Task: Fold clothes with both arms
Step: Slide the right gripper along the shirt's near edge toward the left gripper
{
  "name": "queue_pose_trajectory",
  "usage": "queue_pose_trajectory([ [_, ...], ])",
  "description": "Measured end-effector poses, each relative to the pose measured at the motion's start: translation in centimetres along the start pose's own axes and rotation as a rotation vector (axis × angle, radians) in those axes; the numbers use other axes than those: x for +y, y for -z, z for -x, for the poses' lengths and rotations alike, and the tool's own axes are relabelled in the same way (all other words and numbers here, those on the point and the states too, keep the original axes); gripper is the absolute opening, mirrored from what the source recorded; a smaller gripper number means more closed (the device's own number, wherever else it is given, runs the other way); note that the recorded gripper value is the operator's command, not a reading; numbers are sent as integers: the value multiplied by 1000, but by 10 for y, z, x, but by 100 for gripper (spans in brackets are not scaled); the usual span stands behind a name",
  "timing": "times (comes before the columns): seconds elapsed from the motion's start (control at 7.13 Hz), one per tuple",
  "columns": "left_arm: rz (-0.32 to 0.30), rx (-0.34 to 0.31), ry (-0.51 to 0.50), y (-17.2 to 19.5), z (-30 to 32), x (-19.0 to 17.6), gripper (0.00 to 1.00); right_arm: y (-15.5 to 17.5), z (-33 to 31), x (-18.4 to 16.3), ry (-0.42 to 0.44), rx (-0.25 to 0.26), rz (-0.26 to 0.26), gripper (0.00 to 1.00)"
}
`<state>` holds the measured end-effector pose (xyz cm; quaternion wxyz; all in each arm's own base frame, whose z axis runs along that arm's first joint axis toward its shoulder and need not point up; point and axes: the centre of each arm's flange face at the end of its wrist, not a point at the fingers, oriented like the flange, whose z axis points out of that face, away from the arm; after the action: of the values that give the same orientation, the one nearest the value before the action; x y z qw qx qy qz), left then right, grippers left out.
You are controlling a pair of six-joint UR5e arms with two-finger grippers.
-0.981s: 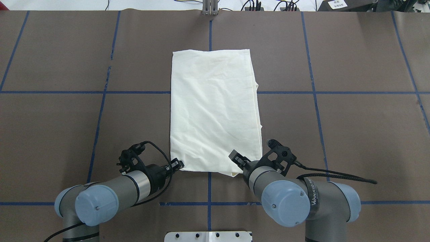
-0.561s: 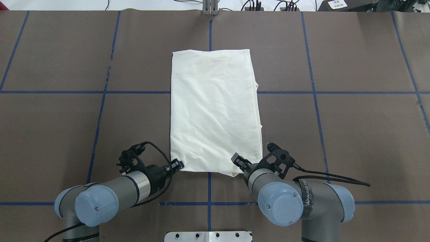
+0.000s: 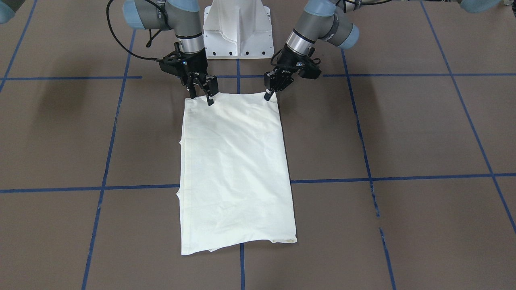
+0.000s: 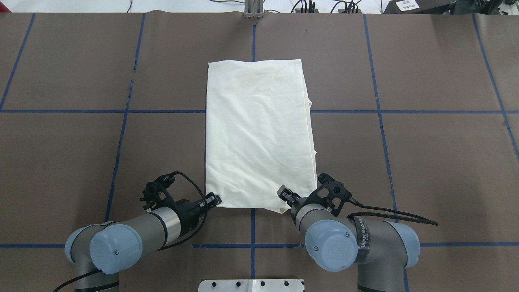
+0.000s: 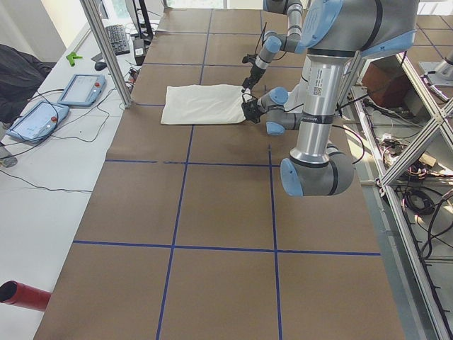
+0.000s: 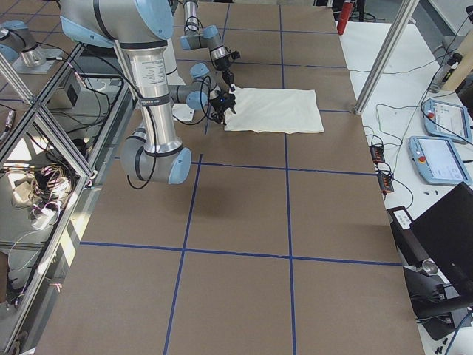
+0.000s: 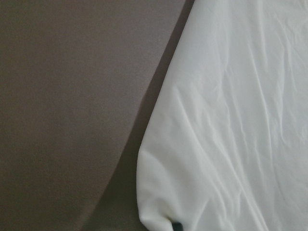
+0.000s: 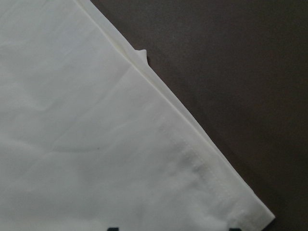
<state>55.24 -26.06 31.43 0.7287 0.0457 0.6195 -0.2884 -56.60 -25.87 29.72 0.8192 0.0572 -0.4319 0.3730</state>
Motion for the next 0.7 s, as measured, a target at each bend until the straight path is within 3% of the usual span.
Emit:
queue_pose_trajectory([
  [0.28,0,0,0,0,0,0,0,-2,5,0,-11,-6,-11,67],
  [0.42,0,1,0,0,0,0,0,-3,7,-1,-17,-10,-16,59],
  [0.7,1,2,1,0,-1,1,0,-4,10,-5,-32,-14,-24,64],
])
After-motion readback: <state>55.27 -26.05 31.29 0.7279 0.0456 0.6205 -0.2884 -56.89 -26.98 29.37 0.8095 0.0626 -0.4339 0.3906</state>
